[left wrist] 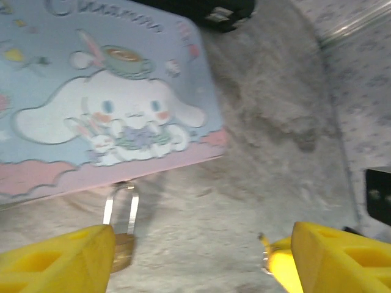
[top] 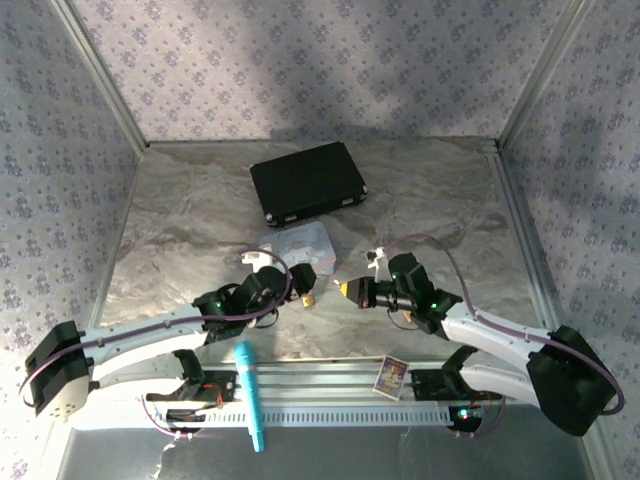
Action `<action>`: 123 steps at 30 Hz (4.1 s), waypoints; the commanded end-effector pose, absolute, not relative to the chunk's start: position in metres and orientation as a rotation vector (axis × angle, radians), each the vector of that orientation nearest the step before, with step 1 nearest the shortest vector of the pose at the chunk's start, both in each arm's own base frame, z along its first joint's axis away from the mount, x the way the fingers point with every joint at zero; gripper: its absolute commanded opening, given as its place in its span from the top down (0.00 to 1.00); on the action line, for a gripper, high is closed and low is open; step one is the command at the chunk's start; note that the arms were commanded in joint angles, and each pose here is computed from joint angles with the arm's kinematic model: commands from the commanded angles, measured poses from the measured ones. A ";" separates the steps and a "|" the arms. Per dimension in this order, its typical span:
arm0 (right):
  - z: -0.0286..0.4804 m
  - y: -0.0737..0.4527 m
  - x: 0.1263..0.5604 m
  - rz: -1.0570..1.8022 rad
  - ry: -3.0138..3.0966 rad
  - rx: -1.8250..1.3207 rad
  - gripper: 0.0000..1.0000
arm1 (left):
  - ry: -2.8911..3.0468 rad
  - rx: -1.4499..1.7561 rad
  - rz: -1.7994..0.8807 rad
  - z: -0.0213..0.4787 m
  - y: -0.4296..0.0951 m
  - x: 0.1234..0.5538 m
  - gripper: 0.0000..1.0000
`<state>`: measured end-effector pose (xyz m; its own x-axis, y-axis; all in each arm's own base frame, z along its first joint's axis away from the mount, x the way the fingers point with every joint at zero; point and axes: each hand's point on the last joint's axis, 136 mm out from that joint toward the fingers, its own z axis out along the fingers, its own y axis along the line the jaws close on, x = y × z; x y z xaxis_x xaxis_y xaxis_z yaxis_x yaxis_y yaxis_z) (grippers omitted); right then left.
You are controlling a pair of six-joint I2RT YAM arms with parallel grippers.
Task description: Unlock a padlock with a key
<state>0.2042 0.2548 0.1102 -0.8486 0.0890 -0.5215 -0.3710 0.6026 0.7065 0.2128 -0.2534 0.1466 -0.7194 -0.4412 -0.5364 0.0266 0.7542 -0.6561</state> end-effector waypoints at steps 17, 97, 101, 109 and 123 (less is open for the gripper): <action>0.077 0.268 0.200 1.073 2.438 -0.279 1.00 | 2.386 -0.354 -0.672 0.044 -0.263 0.226 0.43; 0.064 0.302 0.184 1.551 2.563 0.034 1.00 | 2.217 -0.738 -0.953 0.037 -0.272 0.213 0.91; 0.060 0.312 0.182 1.620 2.602 0.049 1.00 | 2.195 -0.755 -0.975 0.043 -0.270 0.213 0.91; 0.051 0.313 0.179 1.683 2.609 0.110 1.00 | 2.159 -0.805 -0.985 0.044 -0.262 0.214 0.91; 0.044 0.308 0.174 1.680 2.652 0.179 1.00 | 2.140 -0.830 -1.004 0.048 -0.265 0.217 0.92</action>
<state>0.1777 0.3100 0.0468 -0.9950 0.0955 0.0303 0.0681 0.4220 0.9040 0.2128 -0.2665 0.0410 -0.6412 -0.7160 -0.2760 -0.2644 0.5438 -0.7965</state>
